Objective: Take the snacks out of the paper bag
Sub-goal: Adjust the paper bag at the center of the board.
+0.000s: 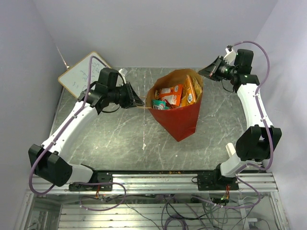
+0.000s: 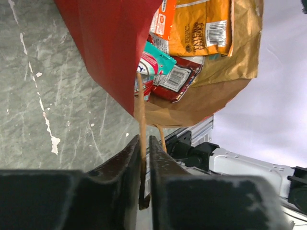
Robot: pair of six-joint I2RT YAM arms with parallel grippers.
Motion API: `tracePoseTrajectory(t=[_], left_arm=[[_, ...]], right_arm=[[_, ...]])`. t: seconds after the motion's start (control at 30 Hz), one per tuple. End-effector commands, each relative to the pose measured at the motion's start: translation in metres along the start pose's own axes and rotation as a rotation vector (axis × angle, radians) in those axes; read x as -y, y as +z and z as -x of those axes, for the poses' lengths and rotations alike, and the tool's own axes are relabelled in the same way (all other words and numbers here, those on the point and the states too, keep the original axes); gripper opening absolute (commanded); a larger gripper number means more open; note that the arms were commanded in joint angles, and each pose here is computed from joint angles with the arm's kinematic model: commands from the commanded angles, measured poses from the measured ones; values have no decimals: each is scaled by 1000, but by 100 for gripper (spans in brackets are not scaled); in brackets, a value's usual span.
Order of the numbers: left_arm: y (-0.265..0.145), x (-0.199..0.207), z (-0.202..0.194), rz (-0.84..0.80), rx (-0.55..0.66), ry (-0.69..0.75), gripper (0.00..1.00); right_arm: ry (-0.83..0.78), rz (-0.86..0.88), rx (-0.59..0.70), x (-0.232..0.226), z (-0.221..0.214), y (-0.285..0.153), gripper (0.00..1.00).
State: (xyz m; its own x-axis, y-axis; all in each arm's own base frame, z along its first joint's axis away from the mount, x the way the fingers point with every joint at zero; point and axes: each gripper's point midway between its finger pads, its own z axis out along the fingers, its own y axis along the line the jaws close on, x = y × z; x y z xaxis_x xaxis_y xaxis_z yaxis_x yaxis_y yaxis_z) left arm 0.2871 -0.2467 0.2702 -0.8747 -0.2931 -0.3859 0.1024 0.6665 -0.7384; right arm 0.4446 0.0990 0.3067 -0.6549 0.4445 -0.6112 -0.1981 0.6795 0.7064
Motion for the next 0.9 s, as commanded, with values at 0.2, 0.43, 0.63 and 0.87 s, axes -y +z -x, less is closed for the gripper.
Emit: tracePoseTrajectory(t=[0.2, 0.43, 0.63, 0.87], left_arm=[[-33, 13, 51, -48, 192, -15, 7], [-87, -3, 89, -80, 298, -97, 7], [-118, -3, 106, 7, 354, -19, 7], [-154, -3, 136, 134, 470, 75, 7]], right_arm=[[-115, 72, -27, -60, -14, -5, 0], [-151, 141, -95, -117, -55, 18, 0], [-140, 267, -175, -175, -112, 37, 0], [-165, 314, -316, -193, -176, 40, 0]])
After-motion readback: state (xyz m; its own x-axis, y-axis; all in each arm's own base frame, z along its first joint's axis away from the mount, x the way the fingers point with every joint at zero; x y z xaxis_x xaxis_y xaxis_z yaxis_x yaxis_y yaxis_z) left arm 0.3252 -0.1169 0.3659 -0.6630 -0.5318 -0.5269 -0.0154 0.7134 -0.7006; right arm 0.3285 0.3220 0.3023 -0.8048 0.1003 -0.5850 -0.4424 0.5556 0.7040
